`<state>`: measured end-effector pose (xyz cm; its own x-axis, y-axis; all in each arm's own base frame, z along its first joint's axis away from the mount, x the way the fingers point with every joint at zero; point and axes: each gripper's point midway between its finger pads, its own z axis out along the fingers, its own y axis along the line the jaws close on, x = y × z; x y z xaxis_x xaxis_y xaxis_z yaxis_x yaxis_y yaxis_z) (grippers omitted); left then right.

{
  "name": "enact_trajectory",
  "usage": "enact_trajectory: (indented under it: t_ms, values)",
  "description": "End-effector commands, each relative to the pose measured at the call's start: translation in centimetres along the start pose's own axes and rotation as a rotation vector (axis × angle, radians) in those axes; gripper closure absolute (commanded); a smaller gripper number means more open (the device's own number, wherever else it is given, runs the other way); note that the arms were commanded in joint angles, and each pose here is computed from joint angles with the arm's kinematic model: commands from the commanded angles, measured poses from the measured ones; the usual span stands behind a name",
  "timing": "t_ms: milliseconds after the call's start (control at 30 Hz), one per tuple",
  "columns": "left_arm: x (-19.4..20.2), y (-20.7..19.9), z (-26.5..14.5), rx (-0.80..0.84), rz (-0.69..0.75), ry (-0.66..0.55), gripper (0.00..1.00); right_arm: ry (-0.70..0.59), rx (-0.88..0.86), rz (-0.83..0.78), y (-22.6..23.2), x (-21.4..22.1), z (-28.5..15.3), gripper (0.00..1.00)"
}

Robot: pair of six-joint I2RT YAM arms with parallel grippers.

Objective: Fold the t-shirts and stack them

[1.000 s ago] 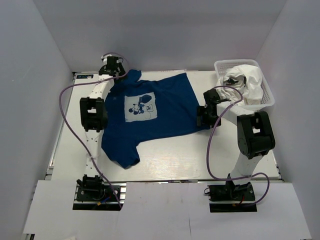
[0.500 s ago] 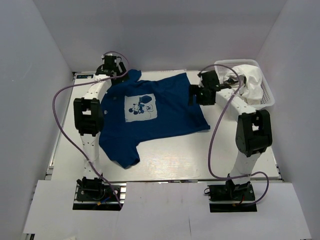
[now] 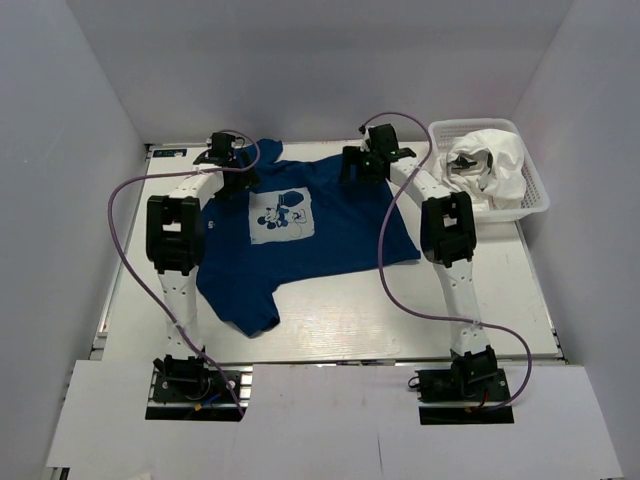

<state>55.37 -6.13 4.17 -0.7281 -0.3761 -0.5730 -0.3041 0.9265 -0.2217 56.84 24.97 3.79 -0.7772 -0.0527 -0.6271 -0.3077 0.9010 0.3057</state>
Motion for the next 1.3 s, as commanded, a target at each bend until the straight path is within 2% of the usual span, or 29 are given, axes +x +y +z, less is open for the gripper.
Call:
enact_trajectory:
  t_ms: [0, 167, 400, 533, 633, 667, 700, 767, 933, 1000, 1033, 1067, 1100, 1133, 1167, 1200, 1267]
  values:
    - [-3.3, -0.8, -3.0, 0.024, -0.024, -0.079, 0.0, -0.008, -0.036, 0.072, 0.5, -0.4, 0.0, 0.1]
    - [-3.1, -1.0, -2.1, 0.032, 0.002, -0.066, 0.0, 0.037, 0.067, 0.132, -1.9, 2.0, -0.9, 0.1]
    - [-2.3, -2.2, -0.5, 0.076, 0.033, -0.029, 0.0, 0.074, 0.345, 0.245, -8.9, 4.0, -4.0, 0.1]
    - [-3.5, -3.2, -0.3, 0.109, 0.042, -0.049, 0.0, 0.072, 0.369, 0.237, -10.8, 3.8, -5.2, 0.1]
    - [-4.2, -4.0, -0.1, 0.141, 0.061, -0.058, 0.0, 0.054, 0.329, 0.208, -10.0, 2.7, -5.4, 0.1]
    - [-4.3, -4.2, 0.2, 0.152, 0.07, -0.058, 0.0, 0.023, 0.307, 0.167, -9.5, 1.1, -5.9, 0.1]
    - [-5.6, -5.1, -0.7, 0.176, 0.071, -0.082, 0.0, 0.017, 0.294, 0.143, -9.1, 0.8, -6.1, 0.1]
    - [-6.3, -5.8, -1.0, 0.205, 0.098, -0.091, 0.0, -0.029, 0.188, 0.074, -6.9, -1.6, -6.6, 0.1]
    - [-10.9, -7.3, -6.6, 0.239, 0.133, -0.205, 0.0, -0.172, 0.125, -0.043, -2.4, -7.4, -12.0, 0.1]
    - [-10.6, -7.1, -9.6, 0.252, 0.135, -0.203, 0.0, -0.163, 0.118, -0.043, -1.3, -6.4, -13.2, 0.1]
    - [-9.6, -7.4, -10.6, 0.264, 0.123, -0.178, 0.0, -0.186, 0.107, -0.034, -0.2, -6.8, -15.0, 0.1]
    - [-8.6, -7.3, -11.5, 0.279, 0.126, -0.158, 0.0, -0.14, 0.109, -0.017, -0.4, -4.6, -14.6, 0.1]
    - [-5.1, -6.0, -10.7, 0.264, 0.111, -0.073, 0.0, -0.09, 0.118, 0.021, -0.4, -1.8, -13.9, 0.1]
    - [-4.9, -6.6, -14.0, 0.304, 0.09, -0.095, 0.0, -0.159, 0.107, 0.024, 0.7, -3.1, -17.4, 0.1]
    - [-3.4, -6.5, -15.0, 0.331, 0.08, -0.069, 0.0, -0.106, 0.121, 0.045, 0.1, 0.2, -16.8, 0.1]
    - [0.3, -4.9, -14.2, 0.311, 0.059, 0.002, 0.0, -0.099, 0.124, 0.078, 0.2, 2.3, -17.7, 0.1]
    - [3.6, -5.2, -16.2, 0.355, 0.014, 0.055, 0.0, -0.083, 0.133, 0.106, -0.1, 5.3, -19.1, 0.1]
